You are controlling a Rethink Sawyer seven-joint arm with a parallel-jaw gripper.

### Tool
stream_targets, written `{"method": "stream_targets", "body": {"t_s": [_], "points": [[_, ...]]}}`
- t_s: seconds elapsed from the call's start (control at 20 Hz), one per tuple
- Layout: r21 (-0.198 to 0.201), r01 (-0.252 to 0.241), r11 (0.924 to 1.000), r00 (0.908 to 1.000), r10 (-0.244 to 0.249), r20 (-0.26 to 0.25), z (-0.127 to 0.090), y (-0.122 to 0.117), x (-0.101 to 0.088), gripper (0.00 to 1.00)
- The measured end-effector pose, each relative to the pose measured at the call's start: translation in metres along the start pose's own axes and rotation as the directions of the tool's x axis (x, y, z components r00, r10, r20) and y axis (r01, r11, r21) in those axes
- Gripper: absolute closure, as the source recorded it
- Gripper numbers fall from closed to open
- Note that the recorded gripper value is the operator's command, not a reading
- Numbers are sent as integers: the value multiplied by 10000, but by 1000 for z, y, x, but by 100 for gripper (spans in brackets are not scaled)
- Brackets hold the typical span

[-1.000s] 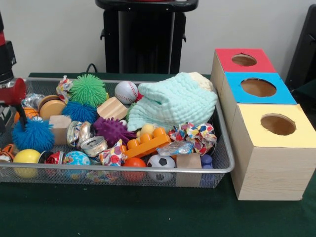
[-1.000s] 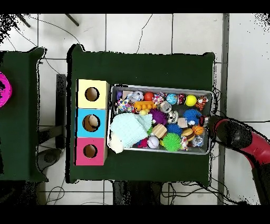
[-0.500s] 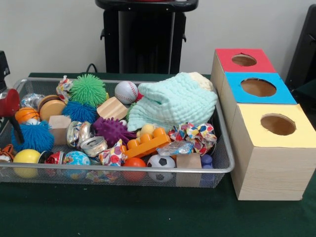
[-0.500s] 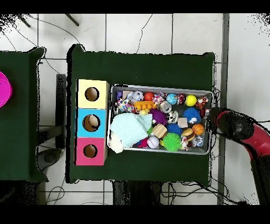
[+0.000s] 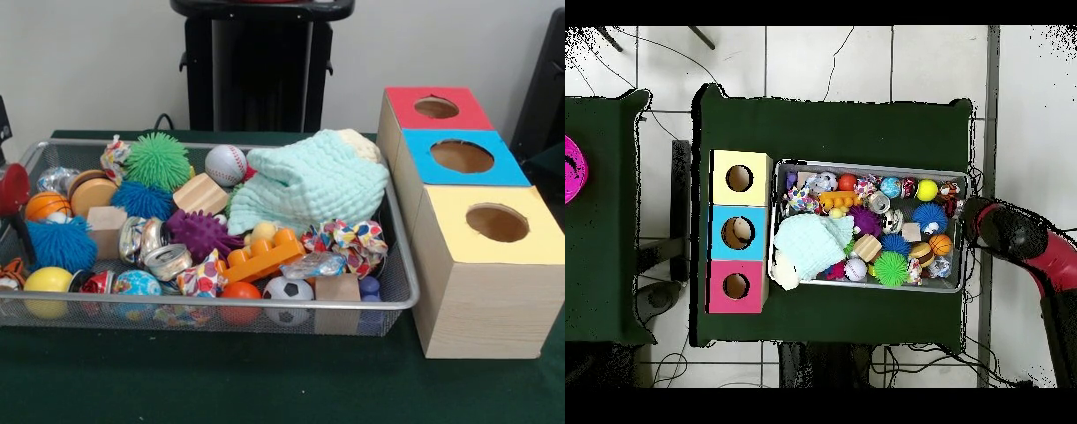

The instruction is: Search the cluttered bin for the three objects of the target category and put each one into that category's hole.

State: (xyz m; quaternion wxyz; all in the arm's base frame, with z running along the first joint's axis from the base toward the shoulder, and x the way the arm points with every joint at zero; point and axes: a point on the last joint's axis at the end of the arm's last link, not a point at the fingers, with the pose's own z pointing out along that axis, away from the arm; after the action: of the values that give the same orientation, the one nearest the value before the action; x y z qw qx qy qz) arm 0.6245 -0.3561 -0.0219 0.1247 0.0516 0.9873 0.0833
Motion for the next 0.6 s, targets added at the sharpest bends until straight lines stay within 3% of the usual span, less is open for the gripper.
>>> {"method": "stream_targets", "body": {"t_s": [0.4, 0.6], "points": [[11, -13, 10000, 10000, 13, 87, 14, 1, -8, 0], [19, 37, 10000, 9999, -37, -154, 17, 0, -16, 0]]}}
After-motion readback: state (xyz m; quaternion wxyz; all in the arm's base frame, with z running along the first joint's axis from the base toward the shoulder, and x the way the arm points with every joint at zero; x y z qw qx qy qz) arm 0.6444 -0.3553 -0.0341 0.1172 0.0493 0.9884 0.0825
